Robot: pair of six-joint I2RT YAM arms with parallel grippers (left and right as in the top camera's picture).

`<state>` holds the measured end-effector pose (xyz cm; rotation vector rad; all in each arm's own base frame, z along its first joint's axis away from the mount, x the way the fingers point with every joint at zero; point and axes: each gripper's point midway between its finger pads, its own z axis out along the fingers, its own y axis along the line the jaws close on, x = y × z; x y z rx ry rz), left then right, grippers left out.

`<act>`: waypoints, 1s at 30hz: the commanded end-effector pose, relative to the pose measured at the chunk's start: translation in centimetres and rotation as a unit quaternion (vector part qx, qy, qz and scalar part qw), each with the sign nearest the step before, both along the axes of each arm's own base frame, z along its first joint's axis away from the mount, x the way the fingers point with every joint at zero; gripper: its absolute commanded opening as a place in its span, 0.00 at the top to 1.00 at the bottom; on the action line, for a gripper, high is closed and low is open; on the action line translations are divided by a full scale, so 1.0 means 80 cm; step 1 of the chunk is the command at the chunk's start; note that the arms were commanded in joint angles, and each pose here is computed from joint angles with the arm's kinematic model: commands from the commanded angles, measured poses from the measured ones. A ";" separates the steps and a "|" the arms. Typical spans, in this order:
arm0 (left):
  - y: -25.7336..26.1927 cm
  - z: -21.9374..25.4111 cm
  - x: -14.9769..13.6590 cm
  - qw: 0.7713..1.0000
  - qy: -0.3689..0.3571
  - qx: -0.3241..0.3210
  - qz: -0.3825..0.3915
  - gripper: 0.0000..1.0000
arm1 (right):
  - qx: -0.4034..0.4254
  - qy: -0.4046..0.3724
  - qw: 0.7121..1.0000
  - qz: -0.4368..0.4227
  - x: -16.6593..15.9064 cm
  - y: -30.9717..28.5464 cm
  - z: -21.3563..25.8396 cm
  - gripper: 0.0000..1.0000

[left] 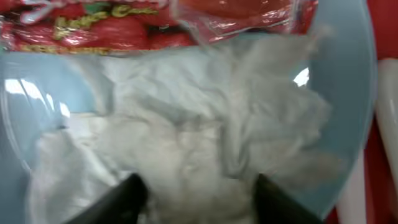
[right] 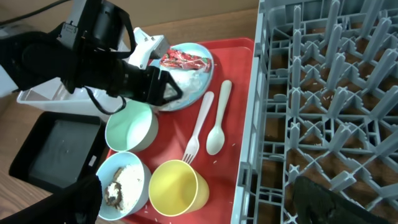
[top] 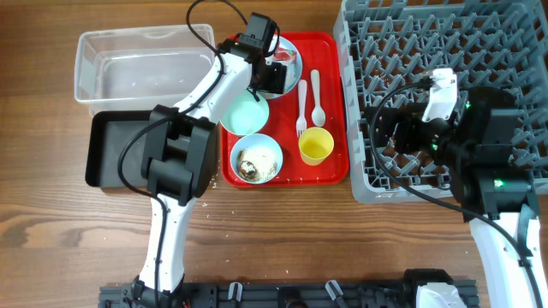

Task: Sort waste into correct bins and load items into the dishwasher rack
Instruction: 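Reach the left gripper to the plate and grasp the white tissue, then carry the tissue left and drop it into the clear bin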

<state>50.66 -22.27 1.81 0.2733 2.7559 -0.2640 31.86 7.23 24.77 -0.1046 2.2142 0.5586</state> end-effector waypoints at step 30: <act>0.254 0.157 0.006 0.974 -0.021 -0.021 0.225 0.94 | 0.000 0.005 1.000 -0.005 0.005 0.000 0.001 0.00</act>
